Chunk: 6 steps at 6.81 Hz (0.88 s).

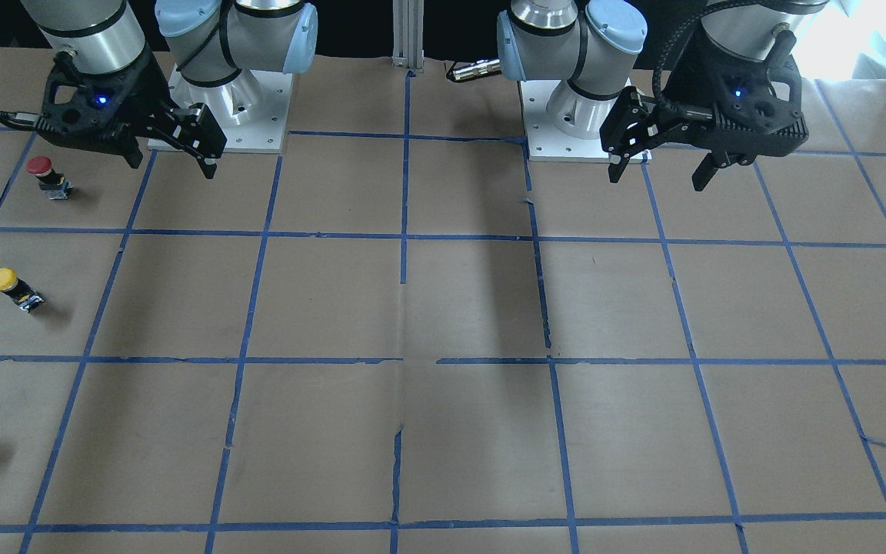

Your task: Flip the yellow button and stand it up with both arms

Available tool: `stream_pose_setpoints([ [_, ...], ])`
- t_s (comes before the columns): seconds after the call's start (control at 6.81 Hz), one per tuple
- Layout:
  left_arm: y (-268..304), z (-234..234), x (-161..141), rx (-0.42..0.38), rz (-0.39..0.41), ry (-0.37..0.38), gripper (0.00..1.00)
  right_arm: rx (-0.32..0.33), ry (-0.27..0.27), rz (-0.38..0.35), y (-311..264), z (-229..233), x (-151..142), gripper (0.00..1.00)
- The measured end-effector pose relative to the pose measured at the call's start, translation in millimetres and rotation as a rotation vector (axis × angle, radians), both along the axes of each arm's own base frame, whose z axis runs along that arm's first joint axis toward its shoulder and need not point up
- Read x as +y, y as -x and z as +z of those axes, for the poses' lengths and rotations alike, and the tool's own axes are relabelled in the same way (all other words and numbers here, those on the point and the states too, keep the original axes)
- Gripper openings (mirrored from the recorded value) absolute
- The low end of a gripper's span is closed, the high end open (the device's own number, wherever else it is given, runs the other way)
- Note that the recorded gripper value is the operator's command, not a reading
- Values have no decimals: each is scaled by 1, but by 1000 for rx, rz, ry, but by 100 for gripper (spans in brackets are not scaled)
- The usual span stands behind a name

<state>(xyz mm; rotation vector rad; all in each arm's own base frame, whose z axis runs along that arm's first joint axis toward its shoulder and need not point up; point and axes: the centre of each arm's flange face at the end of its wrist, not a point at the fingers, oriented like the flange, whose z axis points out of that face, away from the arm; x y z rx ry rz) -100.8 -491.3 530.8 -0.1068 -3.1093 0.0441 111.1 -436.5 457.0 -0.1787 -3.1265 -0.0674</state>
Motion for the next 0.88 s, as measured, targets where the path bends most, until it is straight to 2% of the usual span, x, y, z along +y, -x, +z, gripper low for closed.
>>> stream_pose_setpoints([
  [0.29, 0, 0, 0, 2, 0, 0, 99, 1, -48, 28, -17, 19, -28, 100],
  [0.88, 0, 0, 0, 1, 0, -1, 99, 3, -61, 33, -21, 23, -31, 100],
])
